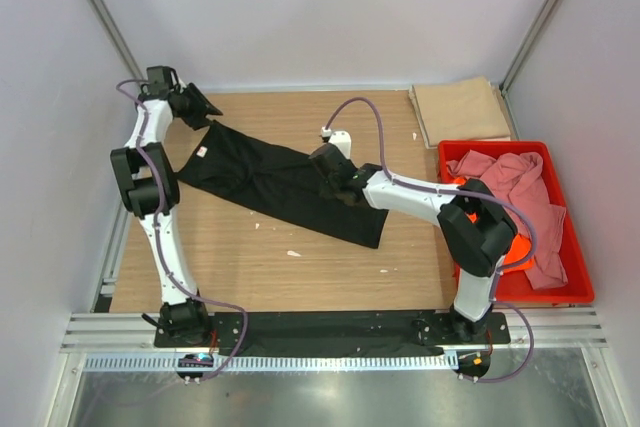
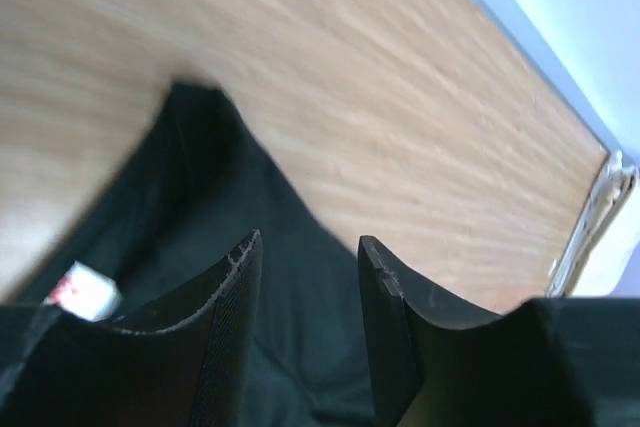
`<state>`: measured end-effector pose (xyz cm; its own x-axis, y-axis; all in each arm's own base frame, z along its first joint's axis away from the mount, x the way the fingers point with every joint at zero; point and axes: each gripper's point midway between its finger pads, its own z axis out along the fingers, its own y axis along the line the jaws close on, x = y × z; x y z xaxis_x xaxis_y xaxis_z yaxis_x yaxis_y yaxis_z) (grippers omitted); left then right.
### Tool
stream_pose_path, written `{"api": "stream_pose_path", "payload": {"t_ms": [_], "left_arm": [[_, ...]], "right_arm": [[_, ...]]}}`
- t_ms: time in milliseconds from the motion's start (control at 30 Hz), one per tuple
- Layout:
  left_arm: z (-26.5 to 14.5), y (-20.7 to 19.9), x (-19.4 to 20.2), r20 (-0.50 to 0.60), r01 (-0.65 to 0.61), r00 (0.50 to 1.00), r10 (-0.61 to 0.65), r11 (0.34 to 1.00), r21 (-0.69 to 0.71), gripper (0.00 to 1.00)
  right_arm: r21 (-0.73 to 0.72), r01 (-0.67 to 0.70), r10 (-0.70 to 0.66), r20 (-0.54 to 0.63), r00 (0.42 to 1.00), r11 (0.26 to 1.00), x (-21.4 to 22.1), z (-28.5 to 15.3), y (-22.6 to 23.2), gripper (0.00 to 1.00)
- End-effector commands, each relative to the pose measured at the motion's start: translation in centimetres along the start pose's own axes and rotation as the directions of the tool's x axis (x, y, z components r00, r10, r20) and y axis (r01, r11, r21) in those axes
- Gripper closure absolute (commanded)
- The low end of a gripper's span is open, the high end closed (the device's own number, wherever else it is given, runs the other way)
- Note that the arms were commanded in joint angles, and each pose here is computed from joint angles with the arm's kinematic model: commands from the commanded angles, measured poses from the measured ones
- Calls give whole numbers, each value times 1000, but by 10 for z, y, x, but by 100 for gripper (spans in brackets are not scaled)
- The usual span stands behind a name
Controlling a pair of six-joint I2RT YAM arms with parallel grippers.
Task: Fold and stack the t-shirts
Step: Fold the tshirt
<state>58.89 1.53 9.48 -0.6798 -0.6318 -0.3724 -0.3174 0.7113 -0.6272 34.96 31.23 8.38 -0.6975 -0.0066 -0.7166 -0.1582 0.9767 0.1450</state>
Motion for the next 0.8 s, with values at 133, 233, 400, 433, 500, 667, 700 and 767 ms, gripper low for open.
{"api": "stream_pose_path", "payload": {"t_ms": [133, 233, 400, 433, 500, 667, 700, 767], "left_arm": [[-39, -23, 28, 29, -95, 995, 96, 995, -17, 55], [-24, -11, 41, -8, -78, 997, 78, 996, -31, 55], [3, 6, 53, -60, -41, 998, 38, 998, -49, 56], [11, 13, 56, -74, -34, 997, 29, 998, -60, 56], [19, 15, 56, -78, -34, 997, 29, 997, -64, 57], [38, 26, 54, -89, -38, 996, 30, 996, -81, 57], [41, 27, 53, -90, -38, 995, 31, 996, -85, 57], [44, 27, 52, -91, -35, 995, 28, 996, -81, 57]], "right_arm": [[112, 102, -94, -71, 993, 988, -6, -6, -73, 70], [147, 152, -131, -144, 981, 977, -1, 1, -100, 75], [184, 167, -138, -160, 977, 969, -6, 14, -121, 78], [198, 167, -135, -165, 977, 966, -7, 16, -127, 78], [217, 183, -143, -188, 972, 959, -5, 22, -133, 78], [223, 210, -152, -253, 955, 952, 20, 27, -141, 78], [225, 206, -146, -255, 956, 952, 21, 26, -142, 78], [235, 193, -129, -264, 956, 953, 27, 17, -144, 78]]}}
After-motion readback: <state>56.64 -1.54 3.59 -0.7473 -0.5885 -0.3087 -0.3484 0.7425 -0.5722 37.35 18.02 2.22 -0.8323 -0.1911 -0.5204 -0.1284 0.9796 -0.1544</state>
